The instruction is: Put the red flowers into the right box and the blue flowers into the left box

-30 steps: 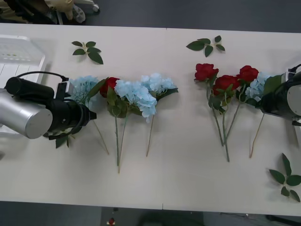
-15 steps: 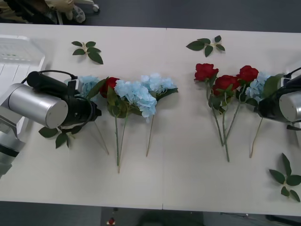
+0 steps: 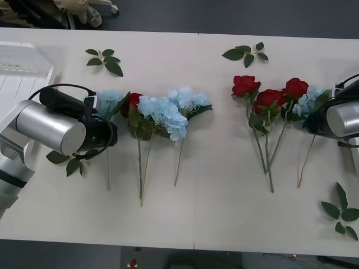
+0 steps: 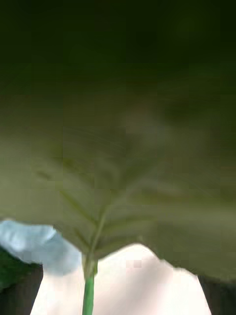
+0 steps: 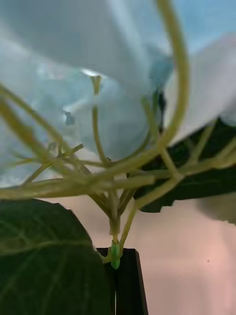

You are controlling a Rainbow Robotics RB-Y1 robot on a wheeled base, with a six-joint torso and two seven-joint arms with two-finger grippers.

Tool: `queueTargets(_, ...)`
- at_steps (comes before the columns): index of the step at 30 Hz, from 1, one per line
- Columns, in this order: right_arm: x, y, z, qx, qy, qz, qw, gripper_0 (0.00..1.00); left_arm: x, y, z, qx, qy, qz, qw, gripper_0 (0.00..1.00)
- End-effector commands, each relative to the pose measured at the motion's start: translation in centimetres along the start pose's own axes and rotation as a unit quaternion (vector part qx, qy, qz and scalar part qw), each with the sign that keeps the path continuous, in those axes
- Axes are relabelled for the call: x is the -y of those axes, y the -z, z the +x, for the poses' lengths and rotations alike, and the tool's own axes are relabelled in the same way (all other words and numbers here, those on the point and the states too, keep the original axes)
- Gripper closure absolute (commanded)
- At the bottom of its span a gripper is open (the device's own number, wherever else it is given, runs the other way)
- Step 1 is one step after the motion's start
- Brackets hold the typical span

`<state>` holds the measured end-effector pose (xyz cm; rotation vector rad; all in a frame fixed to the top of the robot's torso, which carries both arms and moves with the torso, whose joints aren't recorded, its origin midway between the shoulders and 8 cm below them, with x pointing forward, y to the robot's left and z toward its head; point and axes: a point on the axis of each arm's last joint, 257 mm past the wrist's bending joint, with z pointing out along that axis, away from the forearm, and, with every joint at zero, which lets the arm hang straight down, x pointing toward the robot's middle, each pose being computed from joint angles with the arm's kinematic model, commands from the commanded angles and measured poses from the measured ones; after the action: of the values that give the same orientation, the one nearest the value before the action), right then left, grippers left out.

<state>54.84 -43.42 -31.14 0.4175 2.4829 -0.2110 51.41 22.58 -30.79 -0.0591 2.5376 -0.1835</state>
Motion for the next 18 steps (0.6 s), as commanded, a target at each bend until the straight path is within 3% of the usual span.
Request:
queueTargets(1, 0.2, 0.1, -1.9, 0.016, -0.017, 0.001, 1.0, 0.07, -0.4, 1.1, -2.4, 0.027, -0.029, -0.008, 0.999, 1.0)
queueTargets(11, -0.1, -0.3, -1.4, 0.013, -0.012, 0.002, 1.0, 0.07, -5.6, 5.7, -5.8, 0.07, -0.095, -0.061, 0.991, 1.0)
queueTargets(12, -0.2, -0.3, -1.3, 0.012, -0.013, 0.002, 1.0, 0.11, -5.9, 6.5, -6.1, 0.074, -0.106, -0.064, 0.99, 1.0)
queueTargets(18, -0.3, -0.3, -1.3, 0.012, -0.015, 0.001, 1.0, 0.81, -7.5, 10.8, -8.0, 0.098, -0.156, -0.094, 0.978, 1.0)
